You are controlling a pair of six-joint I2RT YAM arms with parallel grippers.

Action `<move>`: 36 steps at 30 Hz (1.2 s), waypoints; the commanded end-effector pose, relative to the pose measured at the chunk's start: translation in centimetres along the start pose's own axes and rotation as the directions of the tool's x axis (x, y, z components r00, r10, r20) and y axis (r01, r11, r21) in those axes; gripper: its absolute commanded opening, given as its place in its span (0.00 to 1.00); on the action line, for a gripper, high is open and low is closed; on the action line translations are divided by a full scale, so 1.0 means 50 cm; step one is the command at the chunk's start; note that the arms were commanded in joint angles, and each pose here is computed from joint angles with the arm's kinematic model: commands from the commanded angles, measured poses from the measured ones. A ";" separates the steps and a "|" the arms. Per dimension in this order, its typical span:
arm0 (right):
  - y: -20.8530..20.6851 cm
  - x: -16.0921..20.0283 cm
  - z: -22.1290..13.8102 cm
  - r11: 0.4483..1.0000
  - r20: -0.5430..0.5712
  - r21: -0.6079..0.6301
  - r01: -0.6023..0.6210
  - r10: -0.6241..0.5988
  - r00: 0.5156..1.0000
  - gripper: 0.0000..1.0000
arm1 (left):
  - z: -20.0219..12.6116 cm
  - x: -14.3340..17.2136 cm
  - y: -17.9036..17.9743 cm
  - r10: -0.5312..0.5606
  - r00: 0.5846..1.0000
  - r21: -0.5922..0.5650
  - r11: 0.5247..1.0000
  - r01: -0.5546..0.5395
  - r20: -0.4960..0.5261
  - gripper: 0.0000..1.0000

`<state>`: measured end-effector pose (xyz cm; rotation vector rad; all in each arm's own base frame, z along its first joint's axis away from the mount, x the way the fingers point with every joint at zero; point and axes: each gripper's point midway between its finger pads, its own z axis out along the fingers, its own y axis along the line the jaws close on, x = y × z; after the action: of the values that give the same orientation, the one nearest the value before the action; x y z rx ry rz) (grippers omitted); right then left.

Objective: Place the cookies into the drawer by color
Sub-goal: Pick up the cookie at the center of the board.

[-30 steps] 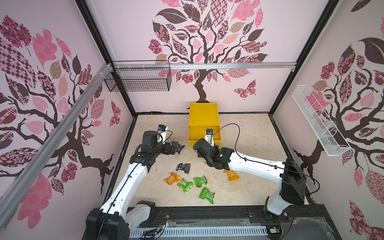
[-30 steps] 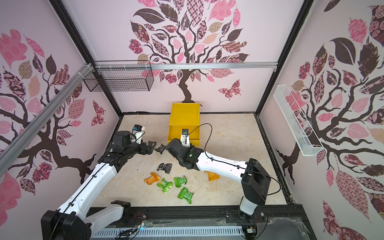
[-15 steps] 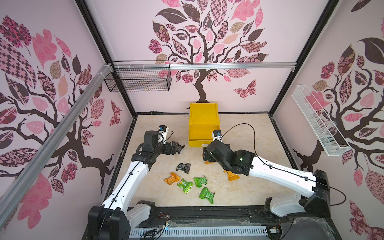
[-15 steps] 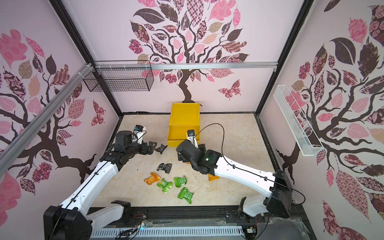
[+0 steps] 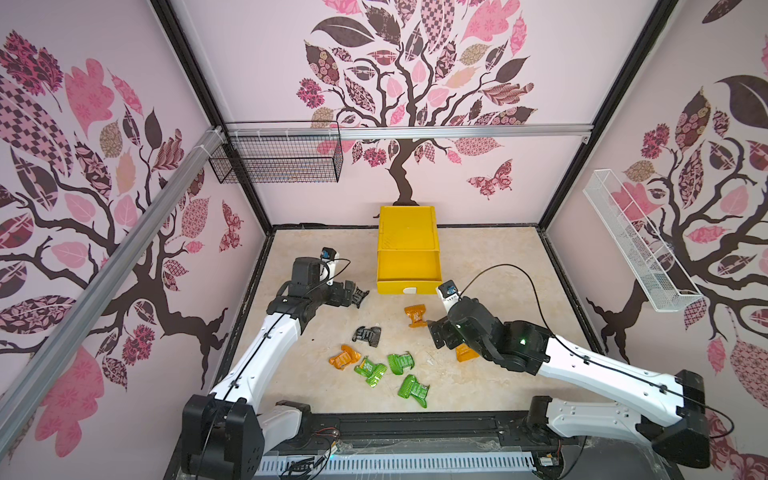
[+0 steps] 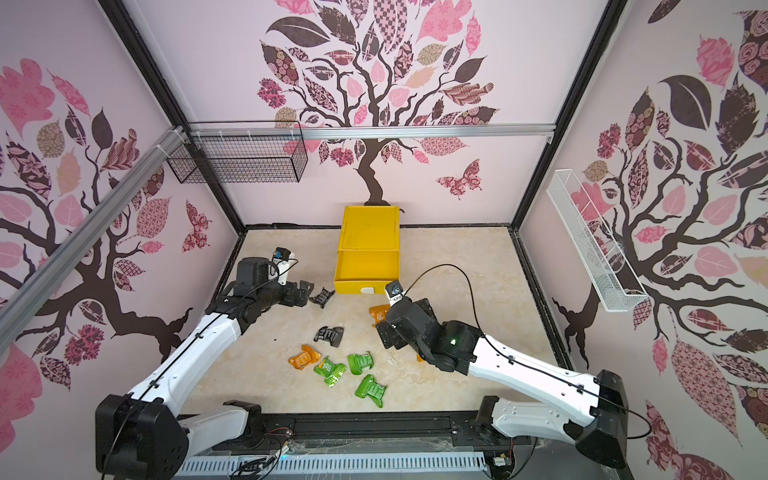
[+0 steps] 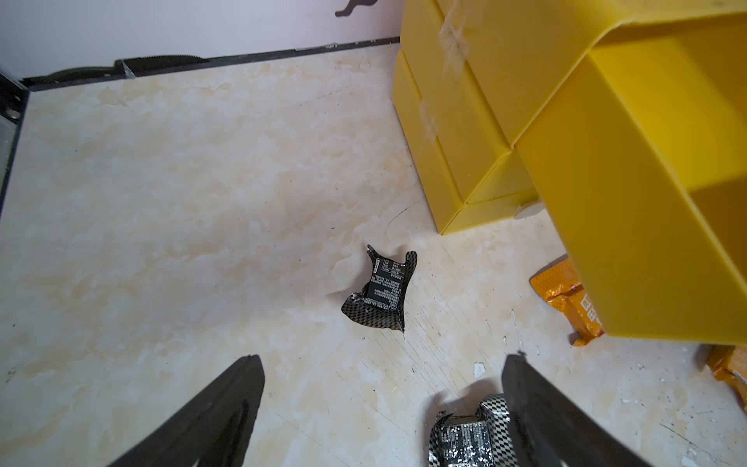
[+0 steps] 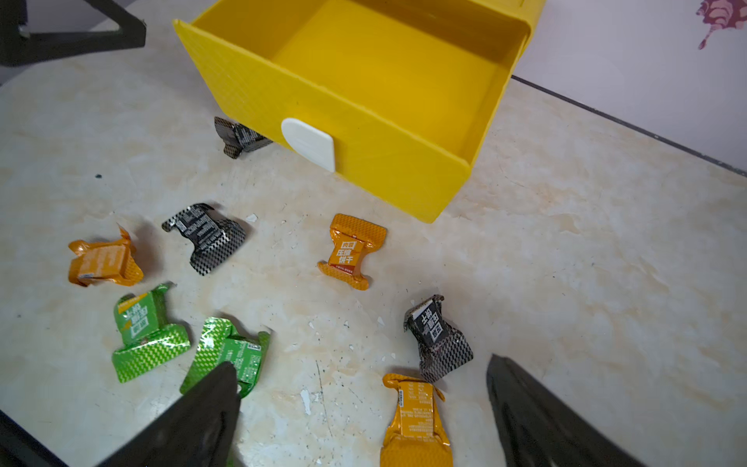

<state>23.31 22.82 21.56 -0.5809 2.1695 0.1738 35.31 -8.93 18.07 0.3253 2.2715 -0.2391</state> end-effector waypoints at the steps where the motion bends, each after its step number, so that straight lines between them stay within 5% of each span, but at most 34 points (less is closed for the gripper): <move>1: -0.054 -0.025 -0.004 1.000 0.050 0.023 -0.019 0.018 0.999 0.99 | 0.009 -0.012 -0.010 0.045 0.999 0.034 0.998 -0.045 -0.013 0.97; 8: -0.169 0.001 -0.045 0.988 0.184 0.127 -0.085 0.060 0.981 0.99 | 0.060 0.030 -0.016 0.039 0.993 0.066 0.997 -0.032 -0.115 0.97; 14: -0.187 0.016 -0.064 0.987 0.256 0.155 -0.042 0.001 0.967 0.99 | 0.095 0.050 -0.012 0.046 0.988 0.066 0.997 -0.037 -0.146 0.97; 18: -0.176 0.023 -0.075 0.993 0.270 0.113 -0.026 -0.006 0.963 0.99 | 0.119 0.061 -0.006 0.047 0.984 0.058 0.998 -0.038 -0.173 0.97; 23: -0.173 0.084 -0.072 0.995 0.151 0.102 0.023 -0.038 0.988 0.99 | 0.148 0.068 -0.018 0.059 0.984 0.093 0.995 -0.044 -0.169 0.97; 31: -0.138 0.107 -0.097 0.999 0.368 -0.048 -0.009 0.026 0.930 0.99 | 0.219 0.086 -0.032 0.007 0.961 0.123 0.992 0.028 -0.276 0.95; 36: -0.122 0.114 -0.090 0.997 0.363 -0.079 0.021 0.009 0.932 0.99 | 0.240 0.092 -0.046 0.063 0.948 0.133 0.991 -0.022 -0.312 0.93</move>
<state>20.01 13.03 19.06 -0.5313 1.8614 0.2876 40.18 -12.94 6.86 0.4693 2.5591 -0.3349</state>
